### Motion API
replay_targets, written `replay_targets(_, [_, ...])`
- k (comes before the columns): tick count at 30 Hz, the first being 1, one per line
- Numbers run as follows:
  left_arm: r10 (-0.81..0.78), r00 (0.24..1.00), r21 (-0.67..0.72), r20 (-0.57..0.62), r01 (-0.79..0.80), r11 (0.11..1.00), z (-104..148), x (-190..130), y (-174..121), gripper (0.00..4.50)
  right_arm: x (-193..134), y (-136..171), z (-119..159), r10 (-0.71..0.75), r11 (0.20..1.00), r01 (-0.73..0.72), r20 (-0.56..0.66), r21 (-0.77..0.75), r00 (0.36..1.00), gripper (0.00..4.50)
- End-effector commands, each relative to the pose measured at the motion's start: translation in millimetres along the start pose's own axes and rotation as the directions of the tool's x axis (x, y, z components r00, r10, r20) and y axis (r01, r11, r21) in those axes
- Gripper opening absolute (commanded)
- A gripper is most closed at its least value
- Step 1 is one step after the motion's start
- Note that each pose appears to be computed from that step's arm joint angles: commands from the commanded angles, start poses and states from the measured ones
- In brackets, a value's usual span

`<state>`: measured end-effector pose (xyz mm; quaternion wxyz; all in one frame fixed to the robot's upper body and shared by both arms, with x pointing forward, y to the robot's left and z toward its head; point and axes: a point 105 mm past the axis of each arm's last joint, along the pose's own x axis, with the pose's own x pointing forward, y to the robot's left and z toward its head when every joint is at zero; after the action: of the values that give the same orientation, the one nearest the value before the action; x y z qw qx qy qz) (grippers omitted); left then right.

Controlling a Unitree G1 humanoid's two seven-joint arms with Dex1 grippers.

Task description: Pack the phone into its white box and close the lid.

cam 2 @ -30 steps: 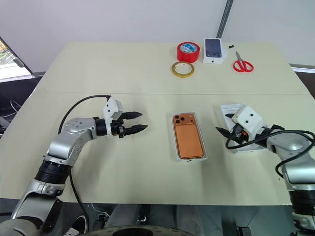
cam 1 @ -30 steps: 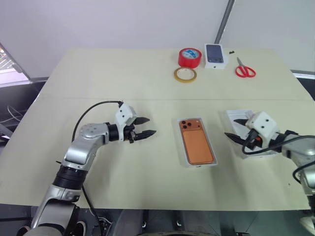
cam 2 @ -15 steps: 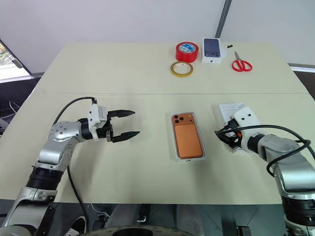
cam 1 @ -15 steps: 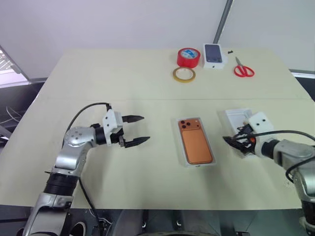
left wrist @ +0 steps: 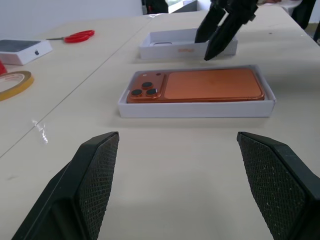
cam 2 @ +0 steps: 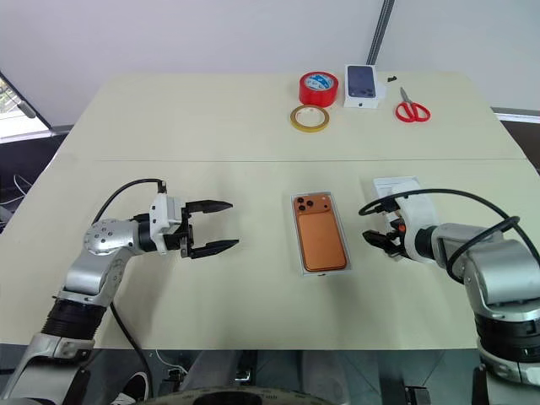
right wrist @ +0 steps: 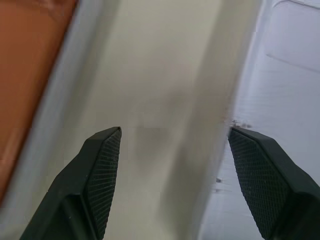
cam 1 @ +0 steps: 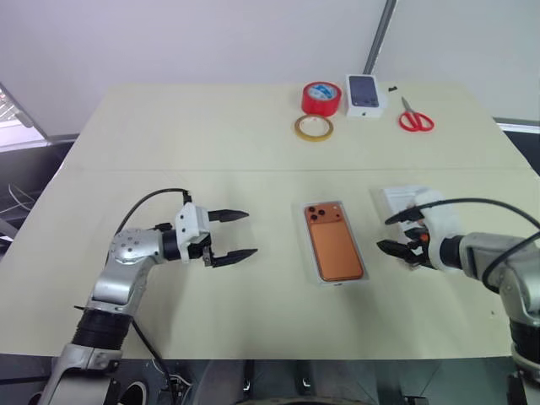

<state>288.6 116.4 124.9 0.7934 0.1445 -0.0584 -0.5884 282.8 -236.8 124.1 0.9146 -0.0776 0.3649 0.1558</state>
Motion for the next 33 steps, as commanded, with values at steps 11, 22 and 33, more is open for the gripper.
replay_targets(11, [0.02,0.997,-0.031,0.072,-0.017,0.999,8,11,-19,3.95,7,-18,0,-0.059,0.998,0.063,-0.152,0.019,0.987,3.51])
replay_targets(22, [0.055,0.996,-0.029,0.073,-0.053,0.998,10,10,-20,4.01,17,-30,-6,-0.118,0.992,0.125,-0.174,0.029,0.978,0.05])
replay_targets(33, [0.067,0.995,-0.023,0.07,-0.066,0.998,11,13,-7,4.01,7,-4,81,0.052,0.992,-0.09,0.356,0.091,0.933,0.05])
